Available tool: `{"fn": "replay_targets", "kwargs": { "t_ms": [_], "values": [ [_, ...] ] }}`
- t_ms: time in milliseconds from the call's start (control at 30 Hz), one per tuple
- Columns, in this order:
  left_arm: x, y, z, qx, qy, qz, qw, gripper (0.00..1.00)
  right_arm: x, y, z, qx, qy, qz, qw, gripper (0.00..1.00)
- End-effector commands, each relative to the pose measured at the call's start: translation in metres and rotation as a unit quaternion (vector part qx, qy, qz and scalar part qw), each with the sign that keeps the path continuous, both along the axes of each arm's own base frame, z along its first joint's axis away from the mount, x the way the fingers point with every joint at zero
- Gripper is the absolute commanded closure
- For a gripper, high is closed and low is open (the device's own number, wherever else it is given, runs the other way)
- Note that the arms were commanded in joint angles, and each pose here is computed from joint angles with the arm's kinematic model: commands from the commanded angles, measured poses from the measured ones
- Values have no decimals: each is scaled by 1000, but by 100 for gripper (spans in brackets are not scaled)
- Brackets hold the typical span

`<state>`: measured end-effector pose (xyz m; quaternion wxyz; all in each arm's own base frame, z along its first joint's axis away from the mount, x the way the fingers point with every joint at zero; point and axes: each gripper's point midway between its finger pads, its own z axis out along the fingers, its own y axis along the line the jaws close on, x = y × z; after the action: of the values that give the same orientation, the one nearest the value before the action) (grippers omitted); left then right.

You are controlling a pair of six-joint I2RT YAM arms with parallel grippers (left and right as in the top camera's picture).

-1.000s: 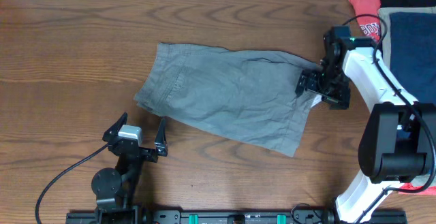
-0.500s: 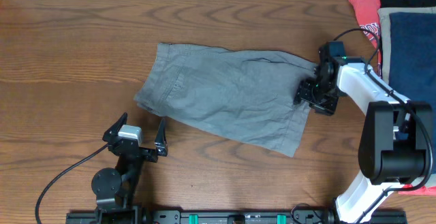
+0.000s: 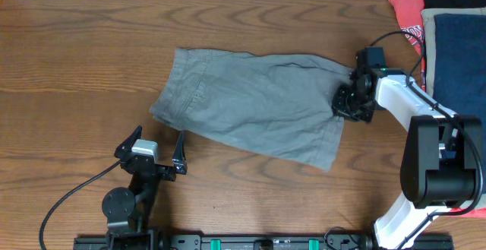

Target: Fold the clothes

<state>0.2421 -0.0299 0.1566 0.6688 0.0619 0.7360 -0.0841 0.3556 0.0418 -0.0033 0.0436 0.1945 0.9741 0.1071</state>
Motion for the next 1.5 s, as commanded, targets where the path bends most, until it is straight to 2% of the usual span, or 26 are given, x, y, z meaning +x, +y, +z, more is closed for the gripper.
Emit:
{"fn": "replay_targets", "kwargs": {
  "t_ms": [0,300,533,667,700,733,767,800,833,1067,1167,1233,1267,1333,1367,1467],
  "values": [
    [-1,-2,-17,0,26,-8,1000,2,6,-12,-12,-9,-7,-12,1000,99],
    [-1,-2,-17,0,26,-8,1000,2,66,-31,15,-33,-126,33,991,95],
    [-1,-2,-17,0,26,-8,1000,2,96,-65,44,-125,-162,4,979,97],
    [-1,-2,-17,0,26,-8,1000,2,108,-73,71,-141,-167,-3,976,99],
    [-1,-2,-17,0,26,-8,1000,2,110,-73,78,-141,-167,-3,976,96],
    [-1,-2,-17,0,26,-8,1000,2,111,-72,84,-140,-166,-2,976,75],
    [-1,-2,-17,0,26,-8,1000,2,112,-72,89,-138,-165,-2,977,41],
    [-1,-2,-17,0,26,-8,1000,2,112,-71,93,-137,-162,-1,977,16],
    [-1,-2,-17,0,26,-8,1000,2,110,-71,96,-137,-156,0,978,1],
    [-1,-2,-17,0,26,-8,1000,2,94,-64,94,-116,-118,-13,986,1],
    [-1,-2,-17,0,26,-8,1000,2,95,-37,95,-58,-123,10,991,3],
    [-1,-2,-17,0,26,-8,1000,2,96,-9,99,-9,-134,49,990,9],
    [-1,-2,-17,0,26,-8,1000,2,95,4,100,10,-138,71,988,15],
    [-1,-2,-17,0,26,-8,1000,2,91,26,101,27,-139,106,984,34],
    [-1,-2,-17,0,26,-8,1000,2,89,34,100,25,-137,120,983,40],
    [-1,-2,-17,0,26,-8,1000,2,82,51,92,-6,-129,151,980,68]
  ]
}}
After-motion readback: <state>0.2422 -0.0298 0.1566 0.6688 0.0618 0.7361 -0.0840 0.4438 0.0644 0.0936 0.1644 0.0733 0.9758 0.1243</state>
